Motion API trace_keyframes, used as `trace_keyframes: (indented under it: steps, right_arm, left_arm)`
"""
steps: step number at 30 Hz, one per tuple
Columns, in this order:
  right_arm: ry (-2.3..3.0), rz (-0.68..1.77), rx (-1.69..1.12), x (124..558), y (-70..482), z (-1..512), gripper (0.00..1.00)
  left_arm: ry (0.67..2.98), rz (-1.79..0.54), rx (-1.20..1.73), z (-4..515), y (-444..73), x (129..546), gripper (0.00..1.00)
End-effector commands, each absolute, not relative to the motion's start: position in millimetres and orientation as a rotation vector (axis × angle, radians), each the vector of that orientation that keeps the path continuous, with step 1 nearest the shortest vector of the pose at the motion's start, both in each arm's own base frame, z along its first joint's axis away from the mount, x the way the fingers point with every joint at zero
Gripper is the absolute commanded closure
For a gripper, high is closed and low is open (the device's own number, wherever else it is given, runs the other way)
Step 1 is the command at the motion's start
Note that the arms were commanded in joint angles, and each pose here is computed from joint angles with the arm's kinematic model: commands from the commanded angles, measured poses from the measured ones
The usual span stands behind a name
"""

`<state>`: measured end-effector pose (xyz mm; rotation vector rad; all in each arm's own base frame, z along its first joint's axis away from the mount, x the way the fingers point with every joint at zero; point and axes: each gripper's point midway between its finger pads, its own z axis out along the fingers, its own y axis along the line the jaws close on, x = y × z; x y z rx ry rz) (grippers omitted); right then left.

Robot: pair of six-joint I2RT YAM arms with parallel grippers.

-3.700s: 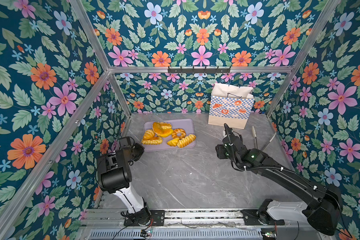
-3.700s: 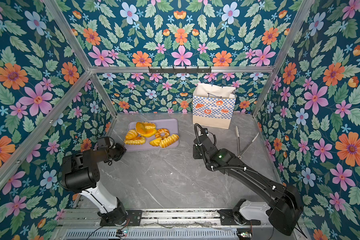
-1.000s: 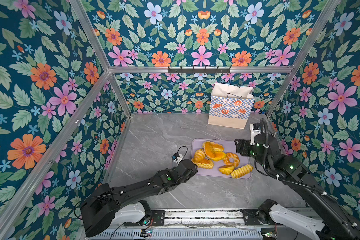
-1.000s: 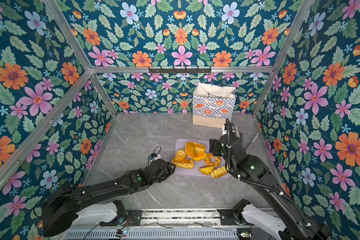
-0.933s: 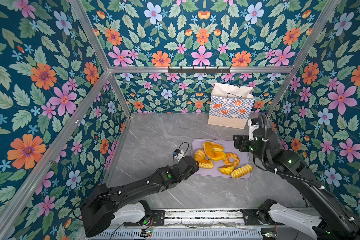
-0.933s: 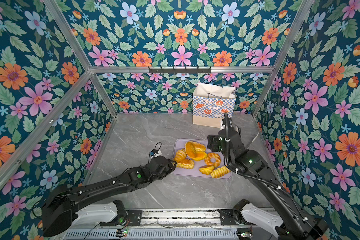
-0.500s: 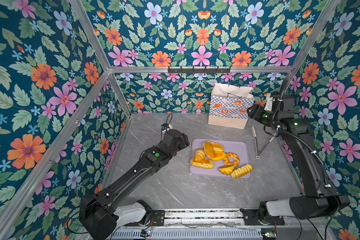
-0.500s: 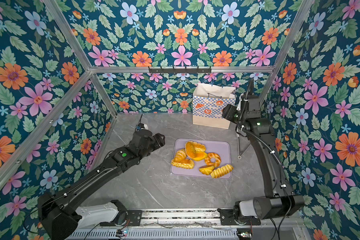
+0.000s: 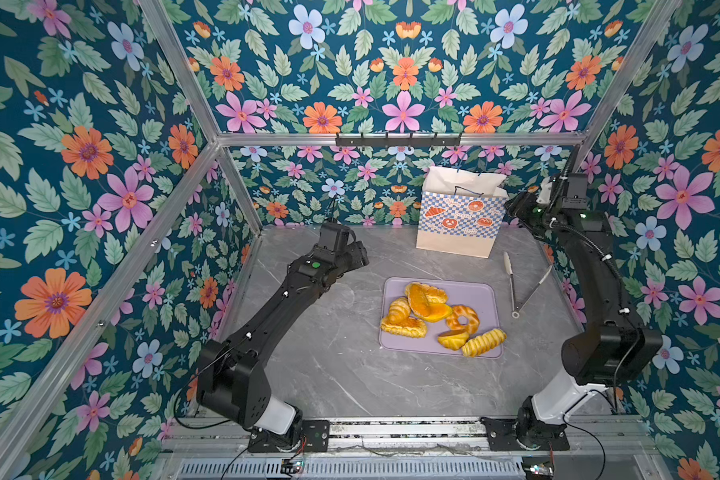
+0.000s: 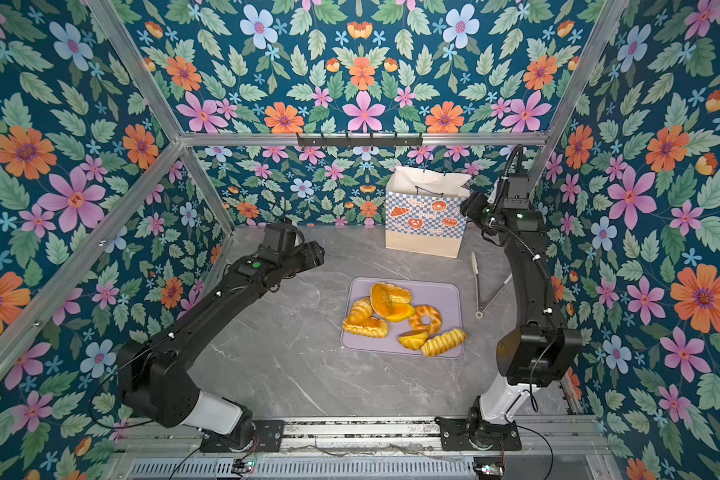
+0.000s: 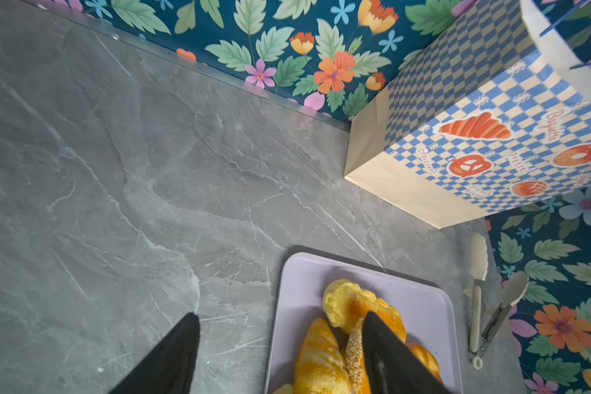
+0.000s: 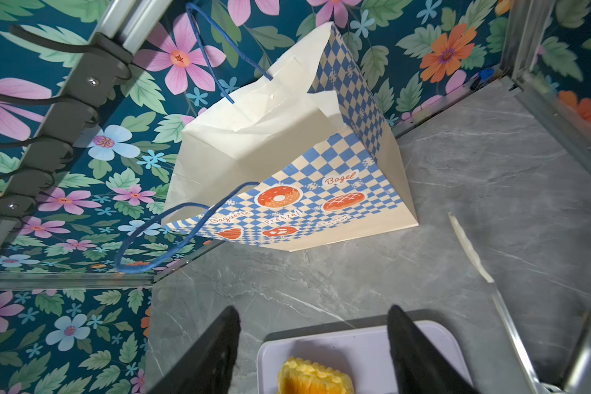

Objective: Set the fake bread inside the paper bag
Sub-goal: 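Reach the right gripper to the checkered paper bag's top edge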

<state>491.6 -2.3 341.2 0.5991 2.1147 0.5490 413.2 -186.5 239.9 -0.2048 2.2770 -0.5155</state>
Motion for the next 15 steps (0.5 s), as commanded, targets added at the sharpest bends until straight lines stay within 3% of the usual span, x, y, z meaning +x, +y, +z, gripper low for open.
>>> trace_keyframes:
  steps: [1, 15]
  right_arm:
    - [2.071, 0.658, 0.633, 504.2, 10.9, 346.2, 0.35]
    - [1.872, 0.713, 1.021, 530.5, 23.6, 338.3, 0.38]
  left_arm:
    - [2.278, -0.591, -0.146, 239.4, -196.7, 422.8, 0.26]
    - [2.290, -0.632, -0.183, 218.2, -179.5, 414.4, 0.29]
